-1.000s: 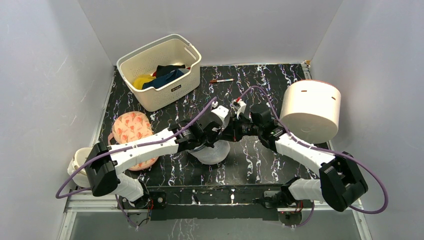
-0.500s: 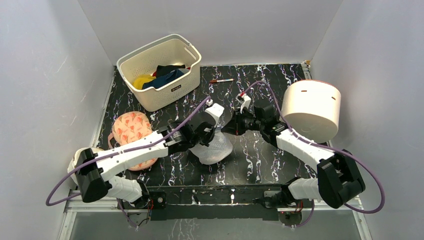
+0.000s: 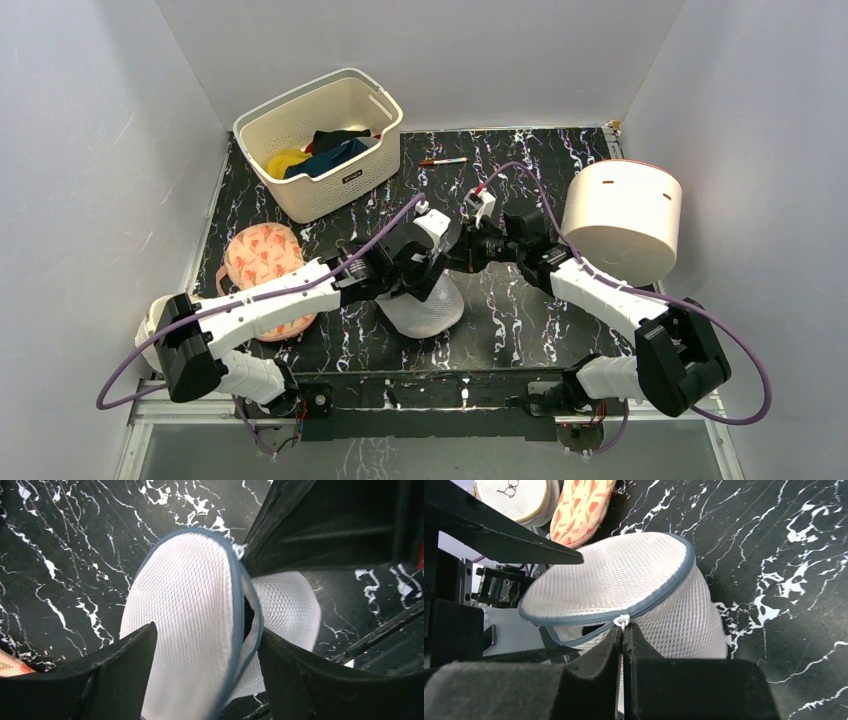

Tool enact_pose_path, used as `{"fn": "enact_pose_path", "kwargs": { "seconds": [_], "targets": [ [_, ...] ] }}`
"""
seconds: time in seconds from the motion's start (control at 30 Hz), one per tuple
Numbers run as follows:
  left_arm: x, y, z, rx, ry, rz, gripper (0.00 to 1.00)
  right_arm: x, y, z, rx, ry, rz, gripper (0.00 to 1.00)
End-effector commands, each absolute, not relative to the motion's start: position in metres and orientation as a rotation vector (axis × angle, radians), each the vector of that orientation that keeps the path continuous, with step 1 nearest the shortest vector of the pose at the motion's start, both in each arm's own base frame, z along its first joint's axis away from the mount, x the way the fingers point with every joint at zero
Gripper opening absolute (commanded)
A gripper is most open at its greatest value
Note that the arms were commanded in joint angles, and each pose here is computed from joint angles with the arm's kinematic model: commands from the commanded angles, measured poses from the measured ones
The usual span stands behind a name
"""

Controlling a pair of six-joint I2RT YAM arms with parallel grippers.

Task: Unzip the laundry bag and remove the bra
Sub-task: Unzip the laundry bag at the center of the board.

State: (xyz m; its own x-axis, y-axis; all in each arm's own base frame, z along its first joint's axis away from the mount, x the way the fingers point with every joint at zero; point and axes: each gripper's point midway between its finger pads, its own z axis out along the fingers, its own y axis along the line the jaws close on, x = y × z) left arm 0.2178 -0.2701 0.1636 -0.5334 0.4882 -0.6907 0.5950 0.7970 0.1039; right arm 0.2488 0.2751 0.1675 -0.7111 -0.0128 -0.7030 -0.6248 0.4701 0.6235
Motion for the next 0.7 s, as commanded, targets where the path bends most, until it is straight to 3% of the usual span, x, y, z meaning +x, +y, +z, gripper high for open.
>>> {"fn": "enact_pose_path", "kwargs": {
  "seconds": [0.0,0.07,0.33,0.53,0.67],
  "targets": [
    [0.223,-0.294,0.194,0.731,2.191,-0.324,0.74,0.25,0.285,0.2,-0.565,1.959,1.285,0.0],
    [0.226,-0.303,0.188,0.728,2.209,-0.329,0.74,0.247,0.286,0.201,-0.571,1.96,1.29,0.0],
    [0.228,-0.3,0.173,0.732,2.261,-0.261,0.51,0.242,0.287,0.206,-0.578,1.946,1.298,0.0],
    [0.231,-0.288,0.173,0.736,2.26,-0.185,0.2,0.243,0.286,0.202,-0.57,1.956,1.284,0.0],
    [0.231,-0.277,0.18,0.826,2.21,-0.138,0.13,0.254,0.275,0.19,-0.551,2.012,1.152,0.0]
  ]
}}
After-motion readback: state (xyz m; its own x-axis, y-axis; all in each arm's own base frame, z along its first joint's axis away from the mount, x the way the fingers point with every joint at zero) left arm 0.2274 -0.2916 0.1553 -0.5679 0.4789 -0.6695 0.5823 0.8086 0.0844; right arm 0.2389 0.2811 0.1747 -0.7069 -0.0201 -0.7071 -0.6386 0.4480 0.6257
